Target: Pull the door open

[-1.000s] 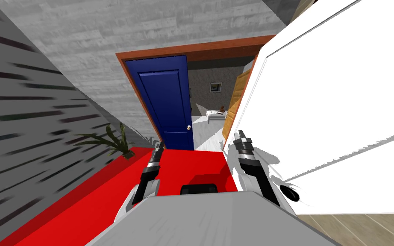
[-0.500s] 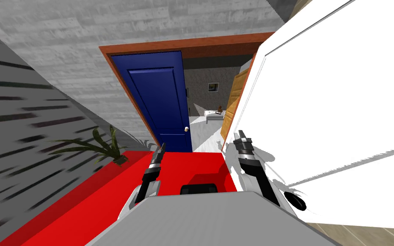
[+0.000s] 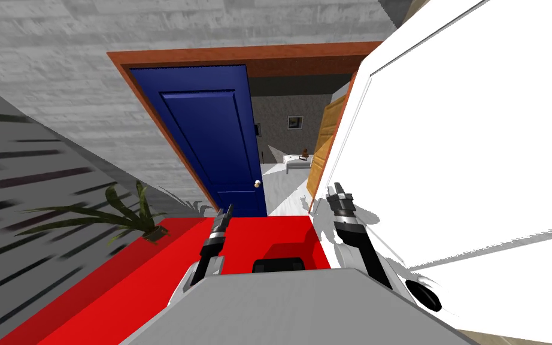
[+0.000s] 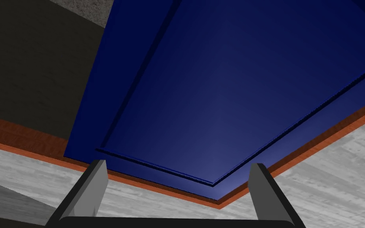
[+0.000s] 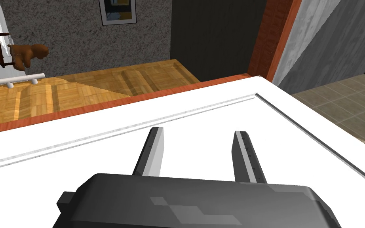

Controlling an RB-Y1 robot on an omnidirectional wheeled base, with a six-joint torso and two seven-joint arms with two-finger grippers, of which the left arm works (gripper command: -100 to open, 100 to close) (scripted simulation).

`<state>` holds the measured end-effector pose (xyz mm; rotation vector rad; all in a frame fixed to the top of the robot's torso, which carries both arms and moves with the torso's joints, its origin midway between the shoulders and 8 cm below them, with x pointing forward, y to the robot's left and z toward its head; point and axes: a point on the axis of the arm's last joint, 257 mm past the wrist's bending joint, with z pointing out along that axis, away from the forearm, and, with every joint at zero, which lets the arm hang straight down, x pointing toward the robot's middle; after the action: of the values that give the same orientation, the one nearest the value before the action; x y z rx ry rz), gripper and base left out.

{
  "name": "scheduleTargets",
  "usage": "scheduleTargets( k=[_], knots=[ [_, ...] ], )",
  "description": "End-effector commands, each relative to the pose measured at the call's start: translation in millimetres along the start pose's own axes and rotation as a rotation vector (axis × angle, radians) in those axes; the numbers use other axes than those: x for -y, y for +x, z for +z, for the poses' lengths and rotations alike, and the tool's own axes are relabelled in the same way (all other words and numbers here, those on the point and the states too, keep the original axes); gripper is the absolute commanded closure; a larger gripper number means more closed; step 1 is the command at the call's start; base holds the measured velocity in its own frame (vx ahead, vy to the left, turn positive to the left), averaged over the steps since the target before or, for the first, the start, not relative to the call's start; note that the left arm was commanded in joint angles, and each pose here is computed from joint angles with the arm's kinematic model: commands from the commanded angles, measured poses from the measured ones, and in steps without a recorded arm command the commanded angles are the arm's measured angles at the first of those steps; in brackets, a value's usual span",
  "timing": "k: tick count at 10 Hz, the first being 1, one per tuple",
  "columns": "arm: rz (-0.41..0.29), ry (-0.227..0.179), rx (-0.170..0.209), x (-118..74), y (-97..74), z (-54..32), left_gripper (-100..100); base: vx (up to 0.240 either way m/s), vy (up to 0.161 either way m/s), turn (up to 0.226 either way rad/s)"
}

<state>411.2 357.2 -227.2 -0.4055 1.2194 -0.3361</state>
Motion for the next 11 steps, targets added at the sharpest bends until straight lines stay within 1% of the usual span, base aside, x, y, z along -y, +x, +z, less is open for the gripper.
scheduleTargets(
  k=[1,4,11],
  knots=[
    [0.044,-0.011,-0.016,-7.0,9.2,-3.2,-100,0.105,0.006,-0.064],
    [0.119,-0.031,-0.048,-21.0,25.6,-9.3,-100,0.107,-0.006,-0.093],
    [0.270,-0.066,-0.122,-47.8,60.5,-25.3,-100,0.102,-0.003,-0.066]
  ],
)
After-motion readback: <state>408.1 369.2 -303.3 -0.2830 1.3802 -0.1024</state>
